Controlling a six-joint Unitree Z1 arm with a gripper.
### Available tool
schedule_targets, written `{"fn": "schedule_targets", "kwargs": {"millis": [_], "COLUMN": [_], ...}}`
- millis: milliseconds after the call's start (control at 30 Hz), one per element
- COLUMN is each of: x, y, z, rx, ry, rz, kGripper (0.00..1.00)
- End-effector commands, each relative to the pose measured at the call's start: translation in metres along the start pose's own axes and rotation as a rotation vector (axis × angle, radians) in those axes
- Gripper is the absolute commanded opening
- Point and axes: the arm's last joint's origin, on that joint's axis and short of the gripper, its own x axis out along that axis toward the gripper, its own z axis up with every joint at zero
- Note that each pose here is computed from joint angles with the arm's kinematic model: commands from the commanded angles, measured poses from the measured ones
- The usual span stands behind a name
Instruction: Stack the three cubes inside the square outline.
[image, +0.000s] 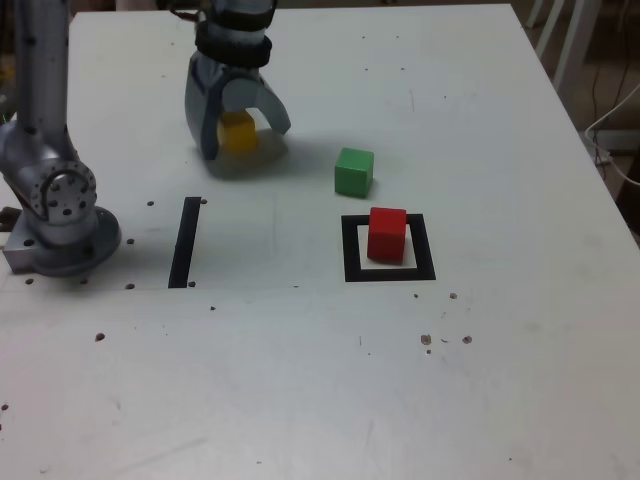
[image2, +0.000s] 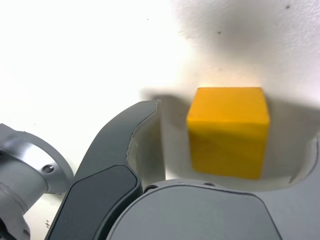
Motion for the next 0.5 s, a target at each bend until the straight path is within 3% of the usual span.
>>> {"fn": "schedule_targets", "kwargs": {"millis": [0,233,333,467], "x": [0.0013,0.0010,0.0011,0.0019], "y": [0.0015,0.0027,0.0029,0.0026], "z": [0.0028,0.0037,0.0034,0.0026], "rx": [-0.002,-0.011,-0.012,-0.011], "ry": [0.005,0.001,-0.001,-0.001], "rz": [-0.003,0.012,0.018,0.018], "kGripper": [0.79,0.34,0.28,0.28]}}
